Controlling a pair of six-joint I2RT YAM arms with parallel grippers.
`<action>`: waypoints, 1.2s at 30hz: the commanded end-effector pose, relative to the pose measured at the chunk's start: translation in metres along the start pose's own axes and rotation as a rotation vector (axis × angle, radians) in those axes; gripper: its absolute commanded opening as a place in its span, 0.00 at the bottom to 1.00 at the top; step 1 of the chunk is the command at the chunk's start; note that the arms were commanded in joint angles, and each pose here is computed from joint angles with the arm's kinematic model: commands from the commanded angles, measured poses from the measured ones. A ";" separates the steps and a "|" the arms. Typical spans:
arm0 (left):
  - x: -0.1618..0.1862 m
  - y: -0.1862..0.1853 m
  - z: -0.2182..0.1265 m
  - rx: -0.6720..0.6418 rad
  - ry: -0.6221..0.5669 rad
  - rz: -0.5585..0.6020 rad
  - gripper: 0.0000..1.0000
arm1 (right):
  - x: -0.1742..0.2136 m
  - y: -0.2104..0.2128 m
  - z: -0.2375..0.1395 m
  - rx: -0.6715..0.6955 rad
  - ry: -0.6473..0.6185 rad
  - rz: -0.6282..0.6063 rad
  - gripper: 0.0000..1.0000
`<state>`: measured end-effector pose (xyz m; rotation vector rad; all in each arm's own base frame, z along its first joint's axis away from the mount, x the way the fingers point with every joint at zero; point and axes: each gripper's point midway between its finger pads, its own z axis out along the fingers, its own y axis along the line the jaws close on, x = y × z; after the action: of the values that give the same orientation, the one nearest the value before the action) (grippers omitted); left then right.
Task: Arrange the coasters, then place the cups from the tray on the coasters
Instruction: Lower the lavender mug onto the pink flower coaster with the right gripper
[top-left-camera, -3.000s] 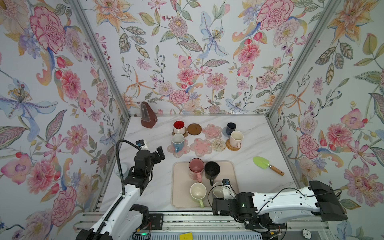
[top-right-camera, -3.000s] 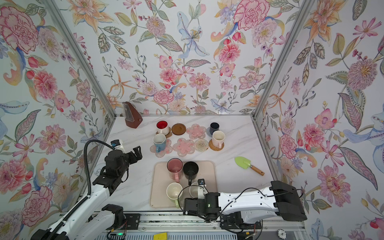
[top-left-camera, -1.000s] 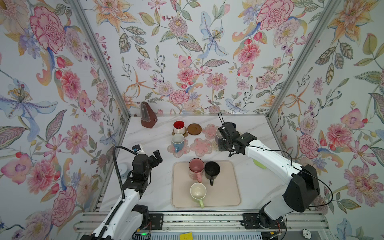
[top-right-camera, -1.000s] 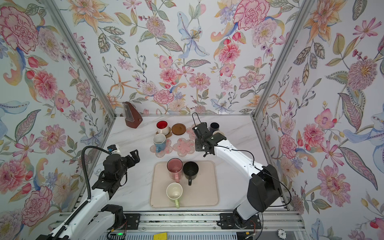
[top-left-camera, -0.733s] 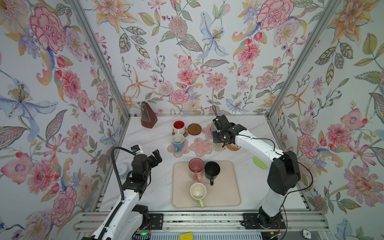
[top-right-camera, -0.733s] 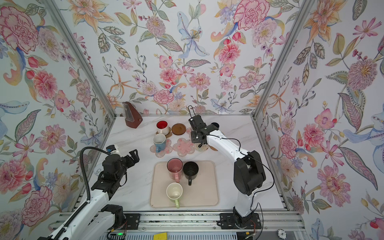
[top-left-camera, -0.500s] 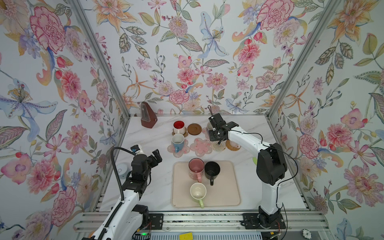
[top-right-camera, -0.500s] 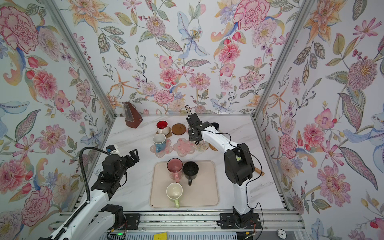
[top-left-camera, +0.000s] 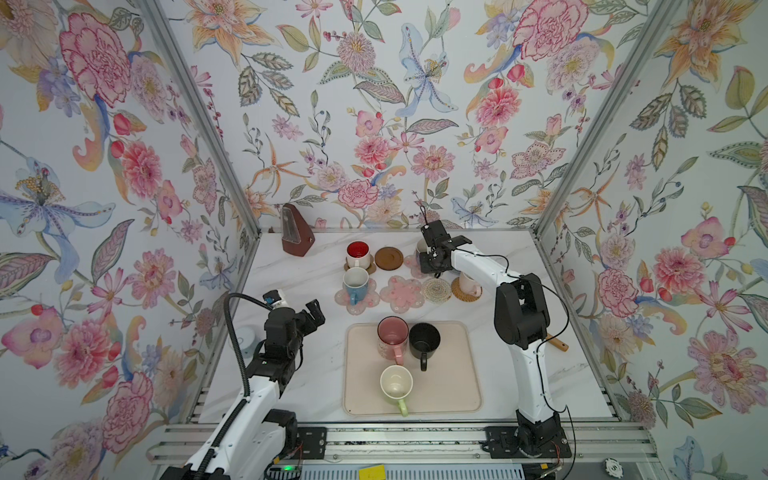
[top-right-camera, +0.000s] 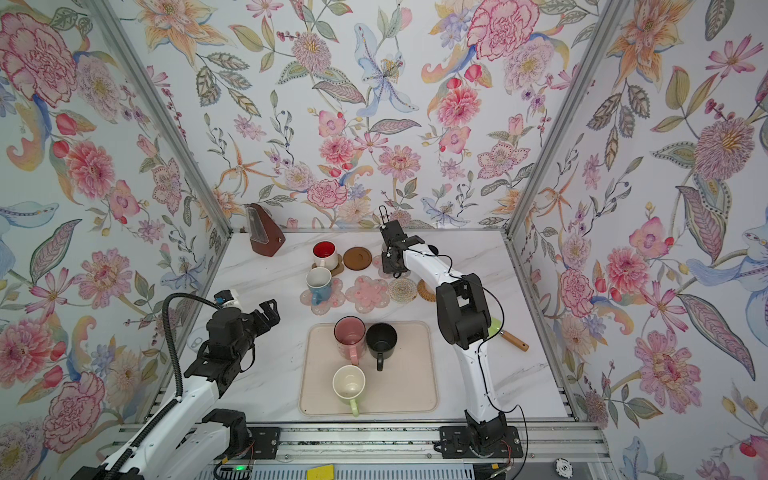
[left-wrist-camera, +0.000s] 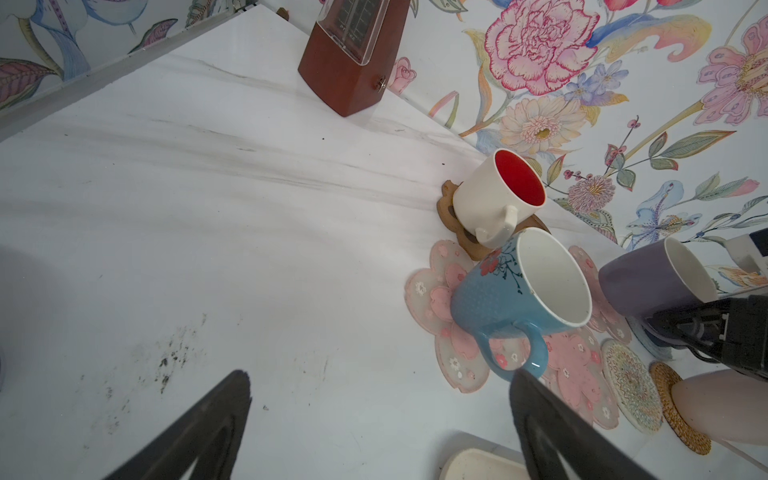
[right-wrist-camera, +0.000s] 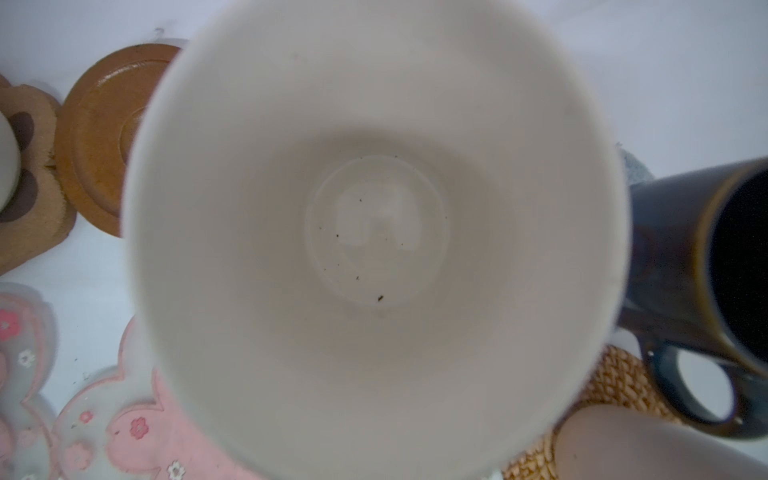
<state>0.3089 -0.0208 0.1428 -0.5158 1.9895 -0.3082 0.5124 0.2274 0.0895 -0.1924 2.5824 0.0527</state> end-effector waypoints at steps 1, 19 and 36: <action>-0.003 -0.001 0.001 0.008 0.002 -0.014 0.99 | -0.031 0.008 -0.011 -0.030 -0.090 0.000 0.00; -0.001 -0.002 0.006 0.008 0.014 -0.031 0.99 | -0.031 0.004 0.009 -0.028 -0.072 0.011 0.00; -0.001 -0.001 0.006 0.004 0.016 -0.029 0.99 | -0.020 0.000 0.020 -0.015 -0.042 0.014 0.00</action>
<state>0.3102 -0.0236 0.1317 -0.5312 2.0270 -0.3269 0.5239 0.2314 0.0737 -0.1980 2.5979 0.0739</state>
